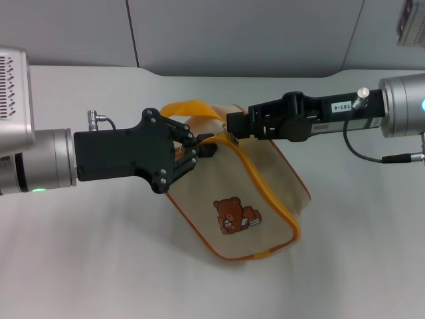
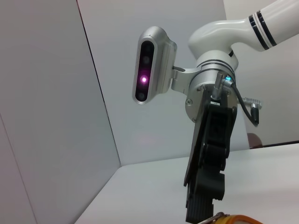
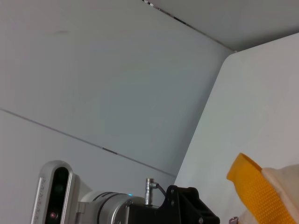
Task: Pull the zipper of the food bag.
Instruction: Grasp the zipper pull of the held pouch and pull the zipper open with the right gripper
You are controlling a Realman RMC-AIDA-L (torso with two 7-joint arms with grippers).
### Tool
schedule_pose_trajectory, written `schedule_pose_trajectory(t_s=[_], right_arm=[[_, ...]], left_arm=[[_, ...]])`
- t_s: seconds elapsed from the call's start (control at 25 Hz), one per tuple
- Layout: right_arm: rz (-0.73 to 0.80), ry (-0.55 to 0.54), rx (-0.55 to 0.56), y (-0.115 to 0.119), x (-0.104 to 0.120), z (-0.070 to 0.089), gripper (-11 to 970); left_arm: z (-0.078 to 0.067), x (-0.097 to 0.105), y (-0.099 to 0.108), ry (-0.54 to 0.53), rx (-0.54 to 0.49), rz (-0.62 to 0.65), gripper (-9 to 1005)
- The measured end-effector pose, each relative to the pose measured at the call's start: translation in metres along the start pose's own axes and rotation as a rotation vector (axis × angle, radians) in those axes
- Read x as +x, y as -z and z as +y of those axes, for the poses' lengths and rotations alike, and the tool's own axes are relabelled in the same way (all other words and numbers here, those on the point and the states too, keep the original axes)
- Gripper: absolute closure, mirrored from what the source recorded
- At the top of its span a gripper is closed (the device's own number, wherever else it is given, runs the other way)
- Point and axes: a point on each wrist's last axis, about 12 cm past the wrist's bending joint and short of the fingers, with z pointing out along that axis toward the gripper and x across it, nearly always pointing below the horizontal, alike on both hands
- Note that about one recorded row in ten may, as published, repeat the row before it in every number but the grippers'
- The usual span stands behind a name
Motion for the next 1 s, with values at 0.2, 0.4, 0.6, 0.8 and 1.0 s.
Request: schedule_pose_trajectory(t_s=[0.2,0.4,0.6,0.8,1.0], right_arm=[[-0.011,-0.008,0.002,-0.003,0.002,-0.002,670],[-0.034,-0.026,0.008,-0.006,0.004,-0.006,685],[-0.047,-0.035,0.02,-0.006,0.004,-0.009,720],[-0.044,-0.038,0.022,-0.008,0.005,-0.01,744],[-0.046,-0.037,0.021,-0.012,0.007,-0.01,769]], left_arm=[[-0.001,0.0,-0.001,0.0,0.002,0.0,940],[-0.001,0.001,-0.001,-0.003,0.003,0.0,940],[-0.001,0.001,-0.001,-0.003,0.001,0.0,940],[-0.001,0.0,-0.001,-0.005,0.003,0.0,940],[-0.001,0.0,-0.001,-0.005,0.002,0.0,939]])
